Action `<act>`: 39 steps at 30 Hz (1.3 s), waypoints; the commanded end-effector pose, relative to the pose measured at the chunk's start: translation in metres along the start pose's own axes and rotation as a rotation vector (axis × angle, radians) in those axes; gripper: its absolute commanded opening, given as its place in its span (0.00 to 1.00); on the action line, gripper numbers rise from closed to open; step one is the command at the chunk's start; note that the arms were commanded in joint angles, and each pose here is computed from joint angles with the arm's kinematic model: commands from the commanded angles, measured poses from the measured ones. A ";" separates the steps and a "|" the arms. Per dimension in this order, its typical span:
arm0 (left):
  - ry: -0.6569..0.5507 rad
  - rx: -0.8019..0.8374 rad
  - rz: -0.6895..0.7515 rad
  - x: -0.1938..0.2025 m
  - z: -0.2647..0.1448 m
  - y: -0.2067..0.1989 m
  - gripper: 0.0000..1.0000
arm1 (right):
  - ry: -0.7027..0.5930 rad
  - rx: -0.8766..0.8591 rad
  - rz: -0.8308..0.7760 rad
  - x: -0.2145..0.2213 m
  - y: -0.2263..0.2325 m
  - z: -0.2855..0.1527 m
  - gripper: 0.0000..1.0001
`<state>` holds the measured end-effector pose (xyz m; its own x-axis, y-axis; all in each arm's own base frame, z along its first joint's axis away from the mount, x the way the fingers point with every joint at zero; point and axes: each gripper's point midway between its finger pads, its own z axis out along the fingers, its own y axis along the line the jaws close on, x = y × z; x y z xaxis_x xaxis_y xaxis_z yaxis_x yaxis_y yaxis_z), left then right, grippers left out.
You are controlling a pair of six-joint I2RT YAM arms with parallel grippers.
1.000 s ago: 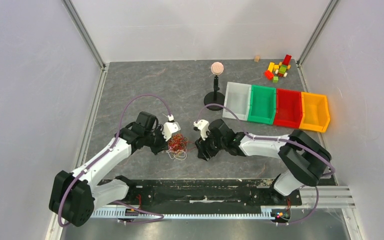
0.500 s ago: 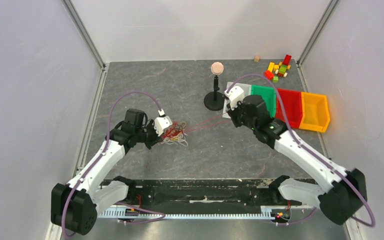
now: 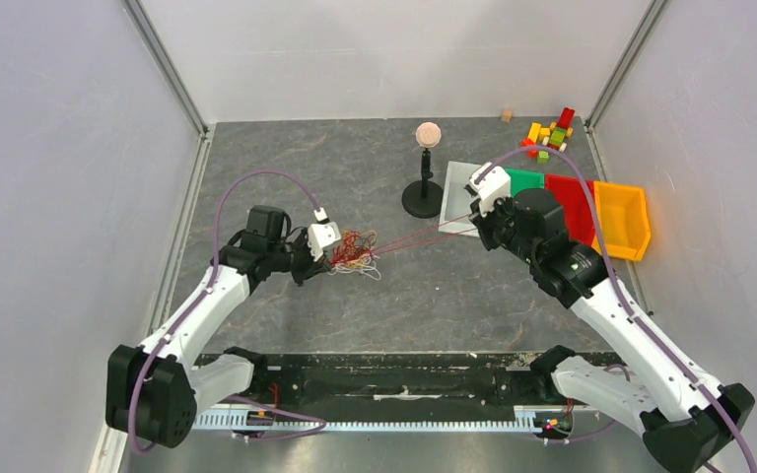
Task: Untangle the cables
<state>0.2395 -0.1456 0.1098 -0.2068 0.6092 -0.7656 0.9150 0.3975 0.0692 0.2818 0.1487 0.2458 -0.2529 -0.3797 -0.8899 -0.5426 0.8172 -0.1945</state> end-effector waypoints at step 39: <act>0.401 -0.051 -0.441 0.040 0.070 -0.002 0.28 | -0.246 0.295 -0.021 -0.079 -0.071 -0.080 0.00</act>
<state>0.2326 -0.2041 0.0247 -0.6479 0.6232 -0.4380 0.7567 0.5927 -0.2759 0.2722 0.1309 0.2899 -0.1626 -0.3188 -0.9338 -0.5190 0.8325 -0.1939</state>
